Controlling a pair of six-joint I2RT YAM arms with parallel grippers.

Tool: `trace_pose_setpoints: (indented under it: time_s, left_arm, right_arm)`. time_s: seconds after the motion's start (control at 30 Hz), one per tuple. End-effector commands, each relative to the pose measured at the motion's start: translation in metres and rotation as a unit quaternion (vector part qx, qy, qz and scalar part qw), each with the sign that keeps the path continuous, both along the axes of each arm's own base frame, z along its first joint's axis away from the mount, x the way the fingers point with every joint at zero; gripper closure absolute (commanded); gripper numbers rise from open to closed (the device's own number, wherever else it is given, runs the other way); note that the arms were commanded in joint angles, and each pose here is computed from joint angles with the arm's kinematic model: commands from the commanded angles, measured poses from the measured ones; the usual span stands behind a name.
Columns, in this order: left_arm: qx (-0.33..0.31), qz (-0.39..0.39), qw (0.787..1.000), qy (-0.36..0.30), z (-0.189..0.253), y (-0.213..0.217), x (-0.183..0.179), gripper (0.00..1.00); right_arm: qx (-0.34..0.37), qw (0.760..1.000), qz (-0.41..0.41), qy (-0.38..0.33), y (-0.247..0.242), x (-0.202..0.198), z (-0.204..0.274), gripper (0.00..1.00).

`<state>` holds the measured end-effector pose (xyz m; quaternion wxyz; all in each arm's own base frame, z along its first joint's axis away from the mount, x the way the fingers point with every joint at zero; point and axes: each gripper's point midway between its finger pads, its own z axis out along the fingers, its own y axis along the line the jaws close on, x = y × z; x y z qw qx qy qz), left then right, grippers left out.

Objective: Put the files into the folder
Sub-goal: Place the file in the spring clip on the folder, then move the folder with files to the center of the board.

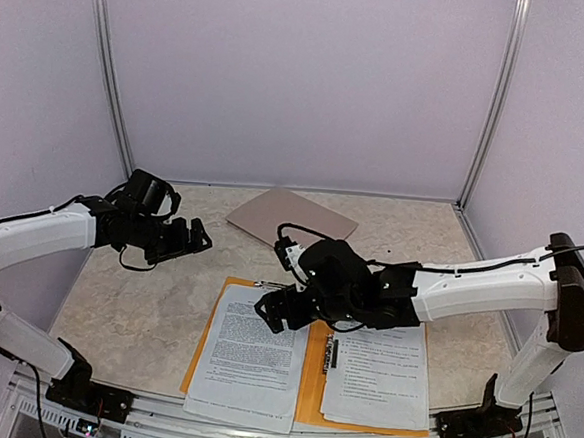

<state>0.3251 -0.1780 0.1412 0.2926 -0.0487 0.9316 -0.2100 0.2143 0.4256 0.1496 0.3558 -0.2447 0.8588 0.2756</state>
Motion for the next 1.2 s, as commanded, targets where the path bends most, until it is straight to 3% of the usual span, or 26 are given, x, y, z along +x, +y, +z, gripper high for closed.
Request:
trace_pose_setpoints:
  time_s: [0.0, 0.1, 0.33, 0.57, 0.77, 1.17]
  left_arm:
    - [0.03, -0.008, 0.999, 0.027, -0.011, 0.008, 0.005, 0.01]
    - [0.033, 0.001, 0.999, 0.035, -0.016, 0.013, 0.007, 0.01]
    - [0.03, 0.012, 0.999, 0.044, -0.016, 0.016, 0.011, 0.01]
    - [0.035, 0.017, 0.998, 0.056, -0.023, 0.018, 0.009, 0.01]
    - [0.034, 0.019, 0.997, 0.061, -0.026, 0.017, 0.007, 0.01]
    - [0.029, 0.007, 0.998, 0.06, -0.024, 0.007, 0.005, 0.01]
  right_arm:
    - [-0.119, 0.975, 0.179, -0.054, 0.013, -0.053, -0.035, 0.05]
    - [-0.139, 0.956, 0.251, -0.059, 0.026, -0.086, -0.048, 0.04]
    - [-0.178, 0.935, 0.304, -0.042, 0.013, -0.111, -0.07, 0.08]
    - [-0.198, 0.934, 0.297, 0.001, -0.027, -0.139, -0.062, 0.08]
    - [-0.265, 0.918, 0.292, 0.049, -0.057, -0.17, -0.078, 0.1]
    - [-0.373, 0.879, 0.289, 0.065, -0.094, -0.169, -0.111, 0.12]
